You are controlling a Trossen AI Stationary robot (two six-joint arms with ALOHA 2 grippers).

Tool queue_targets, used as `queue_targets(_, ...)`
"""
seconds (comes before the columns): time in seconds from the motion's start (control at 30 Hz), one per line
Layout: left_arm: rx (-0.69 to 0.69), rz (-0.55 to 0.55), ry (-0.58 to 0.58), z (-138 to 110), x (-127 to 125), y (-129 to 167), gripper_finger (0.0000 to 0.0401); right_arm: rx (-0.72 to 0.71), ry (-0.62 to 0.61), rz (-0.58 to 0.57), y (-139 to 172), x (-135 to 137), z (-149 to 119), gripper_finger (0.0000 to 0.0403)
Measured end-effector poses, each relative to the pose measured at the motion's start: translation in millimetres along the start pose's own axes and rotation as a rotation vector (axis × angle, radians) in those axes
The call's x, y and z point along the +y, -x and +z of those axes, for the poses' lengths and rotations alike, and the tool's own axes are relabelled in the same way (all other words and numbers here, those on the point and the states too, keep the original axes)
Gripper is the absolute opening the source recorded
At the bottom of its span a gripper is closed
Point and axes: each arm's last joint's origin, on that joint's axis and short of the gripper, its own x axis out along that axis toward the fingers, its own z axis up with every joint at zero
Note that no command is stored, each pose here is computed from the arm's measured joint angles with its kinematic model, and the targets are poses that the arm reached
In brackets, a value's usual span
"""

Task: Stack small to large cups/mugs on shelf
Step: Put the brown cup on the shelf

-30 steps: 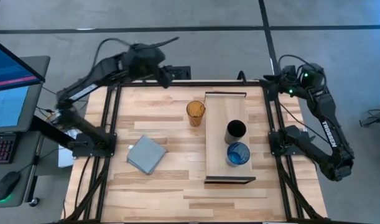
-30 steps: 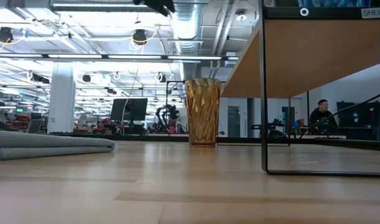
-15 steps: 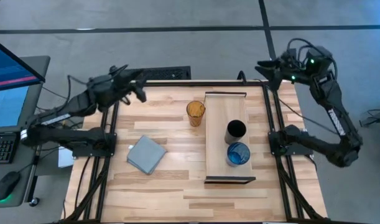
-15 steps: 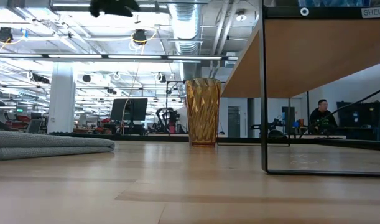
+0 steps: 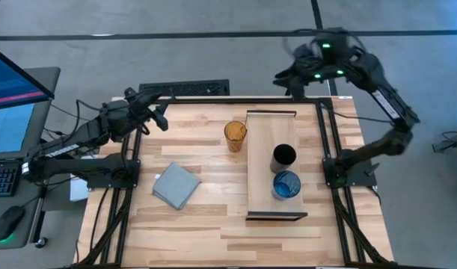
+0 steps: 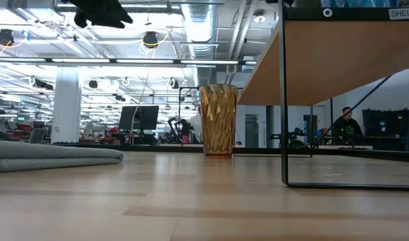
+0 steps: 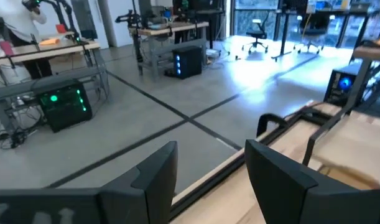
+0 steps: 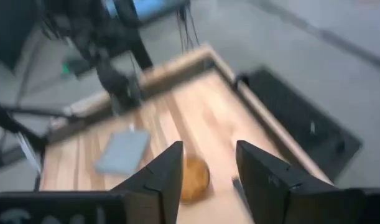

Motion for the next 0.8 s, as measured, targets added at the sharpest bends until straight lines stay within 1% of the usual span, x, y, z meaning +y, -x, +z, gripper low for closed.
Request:
queue_targets(0.1,0.025,0.002,-0.019,-2.7,-0.3,-0.9,0.0181,0.13,-0.003,-0.007,-21.3,4.1,7.8,0.0162)
queue_targets(0.17,0.043,0.001,-0.036,-4.5,-1.0,-2.1,0.0181,0.188,-0.012,0.011,-33.2,6.4,11.7,0.0155)
queue_targets(0.37,0.073,0.0,-0.067,-7.7,-0.8,-2.0,0.0181,0.281,-0.017,0.071,-73.8,10.9,15.5,0.0148)
queue_targets(0.47,0.078,0.0,-0.07,-8.3,-0.8,-2.0,0.0181,0.323,0.005,0.1,-95.4,13.5,11.8,0.0149)
queue_targets(0.63,0.119,-0.002,-0.091,-12.4,-0.4,-1.6,0.0181,0.416,0.099,0.155,-132.4,16.8,-0.3,0.0153)
queue_targets(0.8,0.173,-0.001,-0.089,-18.0,0.2,-0.8,0.0181,0.511,0.108,0.195,-166.2,22.3,-15.0,0.0148)
